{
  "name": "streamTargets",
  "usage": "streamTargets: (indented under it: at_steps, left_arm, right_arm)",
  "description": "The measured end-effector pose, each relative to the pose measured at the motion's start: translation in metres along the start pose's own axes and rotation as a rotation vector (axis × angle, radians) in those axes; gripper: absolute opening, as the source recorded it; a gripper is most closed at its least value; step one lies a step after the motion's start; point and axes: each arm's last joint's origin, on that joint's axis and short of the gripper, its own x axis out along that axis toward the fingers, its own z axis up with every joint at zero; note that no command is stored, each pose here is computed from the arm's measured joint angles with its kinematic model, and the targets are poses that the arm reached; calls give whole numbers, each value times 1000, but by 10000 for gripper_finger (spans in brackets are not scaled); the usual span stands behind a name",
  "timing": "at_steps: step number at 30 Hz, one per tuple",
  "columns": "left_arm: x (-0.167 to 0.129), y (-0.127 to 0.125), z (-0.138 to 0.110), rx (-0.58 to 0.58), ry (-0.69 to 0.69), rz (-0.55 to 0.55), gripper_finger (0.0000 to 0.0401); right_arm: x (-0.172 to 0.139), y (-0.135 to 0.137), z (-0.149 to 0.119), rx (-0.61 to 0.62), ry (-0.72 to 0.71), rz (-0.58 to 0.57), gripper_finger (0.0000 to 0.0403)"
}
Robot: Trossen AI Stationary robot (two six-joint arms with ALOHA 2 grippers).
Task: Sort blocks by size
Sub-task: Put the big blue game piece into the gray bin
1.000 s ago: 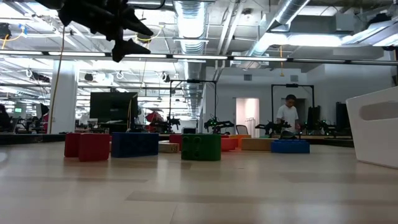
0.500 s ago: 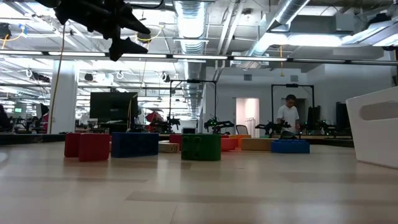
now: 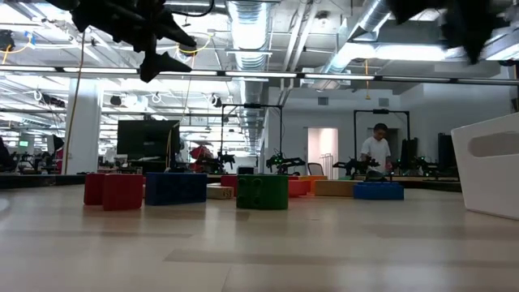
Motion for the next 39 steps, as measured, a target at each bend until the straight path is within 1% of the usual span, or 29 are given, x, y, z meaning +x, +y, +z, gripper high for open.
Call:
streamTargets:
  at_steps: [5, 12, 14, 17, 20, 23, 25, 29, 32, 34, 39]
  left_arm:
    - [0, 0, 0, -79, 0, 1, 265]
    - [0, 0, 0, -174, -1, 3, 265]
    - [1, -2, -1, -198, -1, 7, 265]
    - [2, -6, -3, -208, -4, 17, 265]
    - [5, -13, -5, -212, -1, 18, 265]
    - [7, -22, -9, -197, 14, -7, 265]
    - [9, -28, -12, -175, 20, -28, 265]
    - [11, -40, -16, -142, 9, -26, 265]
    - [12, -45, -19, -137, 5, -16, 265]
    - [13, -48, -20, -137, 6, -15, 265]
    - [13, -52, -23, -137, 12, -15, 265]
  right_arm:
    - [5, -25, 36, -147, -23, -50, 240]
    - [13, -54, 70, -344, -8, -124, 240]
    - [19, -61, 76, -408, -9, -145, 240]
    - [33, -71, 83, -513, -9, -145, 241]
    - [48, -78, 88, -586, -13, -144, 246]
    - [63, -82, 92, -642, 18, -152, 255]
    - [74, -79, 93, -691, 22, -152, 257]
    - [95, -77, 96, -722, 32, -154, 257]
    - [105, -79, 99, -704, 54, -202, 258]
    - [110, -81, 100, -692, 76, -210, 258]
    - [122, -83, 102, -699, 113, -264, 258]
